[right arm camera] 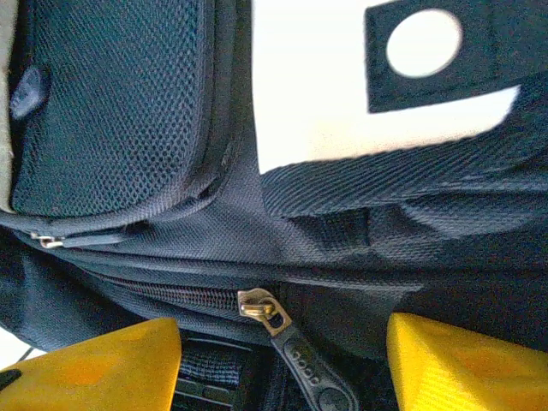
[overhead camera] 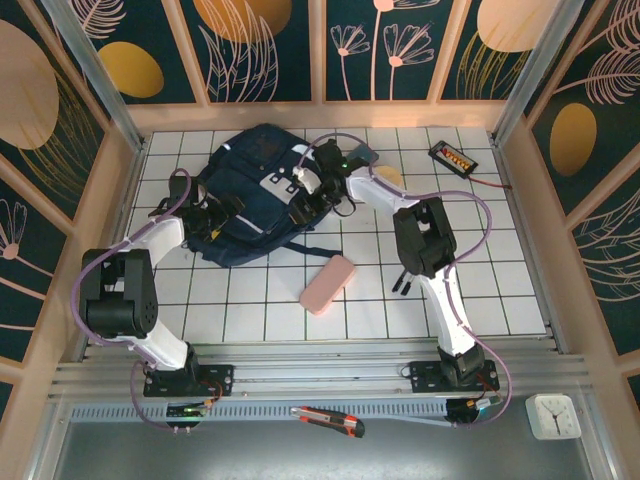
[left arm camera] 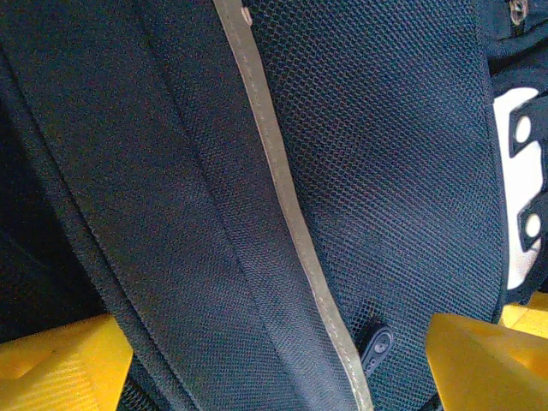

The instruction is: Pack the student bag

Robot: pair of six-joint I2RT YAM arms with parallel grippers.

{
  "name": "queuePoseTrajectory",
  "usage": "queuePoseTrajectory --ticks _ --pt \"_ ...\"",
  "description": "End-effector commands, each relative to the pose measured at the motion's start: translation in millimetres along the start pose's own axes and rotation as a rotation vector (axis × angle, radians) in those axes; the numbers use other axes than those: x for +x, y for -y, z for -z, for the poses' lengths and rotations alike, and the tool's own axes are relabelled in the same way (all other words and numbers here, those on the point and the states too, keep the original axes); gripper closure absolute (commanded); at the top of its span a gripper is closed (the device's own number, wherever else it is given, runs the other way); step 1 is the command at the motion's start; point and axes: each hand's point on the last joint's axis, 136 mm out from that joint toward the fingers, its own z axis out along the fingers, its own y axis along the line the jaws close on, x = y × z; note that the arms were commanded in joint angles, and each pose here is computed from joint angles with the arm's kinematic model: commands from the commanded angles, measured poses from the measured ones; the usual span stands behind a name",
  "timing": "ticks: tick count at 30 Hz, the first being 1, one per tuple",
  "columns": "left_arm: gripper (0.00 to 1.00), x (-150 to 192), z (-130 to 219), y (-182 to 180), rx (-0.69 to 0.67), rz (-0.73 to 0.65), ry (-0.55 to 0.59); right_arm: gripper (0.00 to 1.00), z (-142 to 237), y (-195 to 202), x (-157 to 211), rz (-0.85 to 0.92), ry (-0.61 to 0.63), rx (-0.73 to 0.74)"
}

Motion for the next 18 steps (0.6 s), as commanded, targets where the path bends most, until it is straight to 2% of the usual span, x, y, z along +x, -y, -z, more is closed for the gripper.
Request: queuePoseTrajectory --ticks 1,5,10,12,17,18 --pt "0.12 8.3 -6.0 -12.9 -0.026 0.004 -0.031 0.35 -4.8 -8.1 41.2 0.013 -0.151 0.072" --pt "0.12 9.0 -5.8 -12.8 -0.025 0.004 -0.033 0.38 -11.2 8.4 48.1 0.033 -0.167 0.164" --pt "0.12 10.7 -4.8 -14.3 -0.028 0.004 -0.034 0.7 -14.4 17.0 59.5 0.045 -0.189 0.21" --pt "0.12 11.3 -4.2 -15.1 -0.03 0.005 -0.033 0.7 -13.6 17.1 64.2 0.052 -0.193 0.218" --pt "0.12 13.0 -3.9 -17.3 -0.032 0.009 -0.03 0.94 -6.9 12.7 66.1 0.062 -0.168 0.214" --pt "0.12 13.3 -4.1 -17.8 -0.033 0.012 -0.03 0.94 -5.8 10.9 65.6 0.063 -0.161 0.21"
